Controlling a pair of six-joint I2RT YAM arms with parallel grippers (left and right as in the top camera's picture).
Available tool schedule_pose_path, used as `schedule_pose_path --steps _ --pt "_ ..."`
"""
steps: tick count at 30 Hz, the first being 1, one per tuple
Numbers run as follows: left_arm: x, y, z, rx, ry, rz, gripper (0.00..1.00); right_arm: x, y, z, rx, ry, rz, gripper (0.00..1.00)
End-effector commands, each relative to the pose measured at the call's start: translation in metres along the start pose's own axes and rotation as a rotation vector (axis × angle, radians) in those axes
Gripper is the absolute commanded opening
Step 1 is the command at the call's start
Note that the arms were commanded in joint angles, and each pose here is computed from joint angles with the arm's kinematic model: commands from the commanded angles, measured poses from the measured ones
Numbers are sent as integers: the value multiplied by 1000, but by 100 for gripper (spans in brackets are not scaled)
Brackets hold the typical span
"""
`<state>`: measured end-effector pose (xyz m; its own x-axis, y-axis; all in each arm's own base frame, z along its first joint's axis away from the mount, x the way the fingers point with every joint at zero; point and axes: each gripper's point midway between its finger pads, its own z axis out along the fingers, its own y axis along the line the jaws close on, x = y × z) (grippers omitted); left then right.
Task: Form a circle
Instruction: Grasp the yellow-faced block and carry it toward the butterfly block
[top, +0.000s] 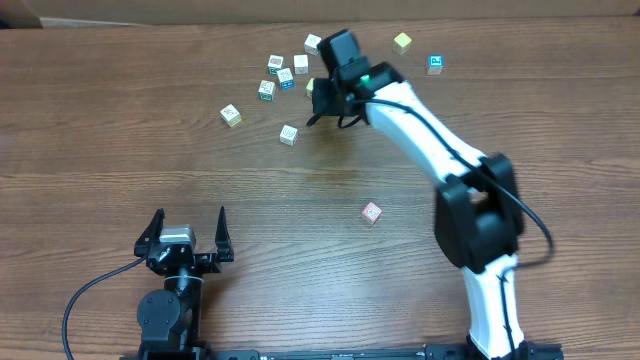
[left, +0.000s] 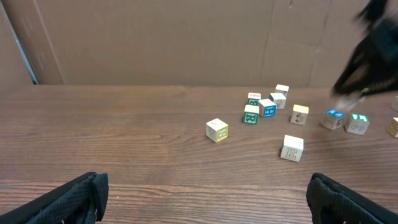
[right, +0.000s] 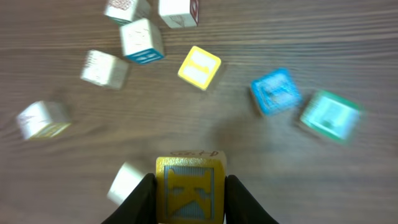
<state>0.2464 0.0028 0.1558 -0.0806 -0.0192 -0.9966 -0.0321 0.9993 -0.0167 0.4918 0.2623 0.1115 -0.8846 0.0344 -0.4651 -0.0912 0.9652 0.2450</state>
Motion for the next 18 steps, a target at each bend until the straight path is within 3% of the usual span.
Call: schedule_pose_path --steps 1,3,7,18 --pt "-1 -3 0 12 -10 18 100 -22 9 -88 -38 -89 2 27" --pt "-1 -3 0 12 -10 18 100 -5 1 -127 -16 -43 3 26" --pt "-1 -3 0 12 -10 18 100 22 -8 -152 21 41 -1 26" --pt "-1 -3 0 12 -10 18 99 111 -2 -127 48 328 -60 26"
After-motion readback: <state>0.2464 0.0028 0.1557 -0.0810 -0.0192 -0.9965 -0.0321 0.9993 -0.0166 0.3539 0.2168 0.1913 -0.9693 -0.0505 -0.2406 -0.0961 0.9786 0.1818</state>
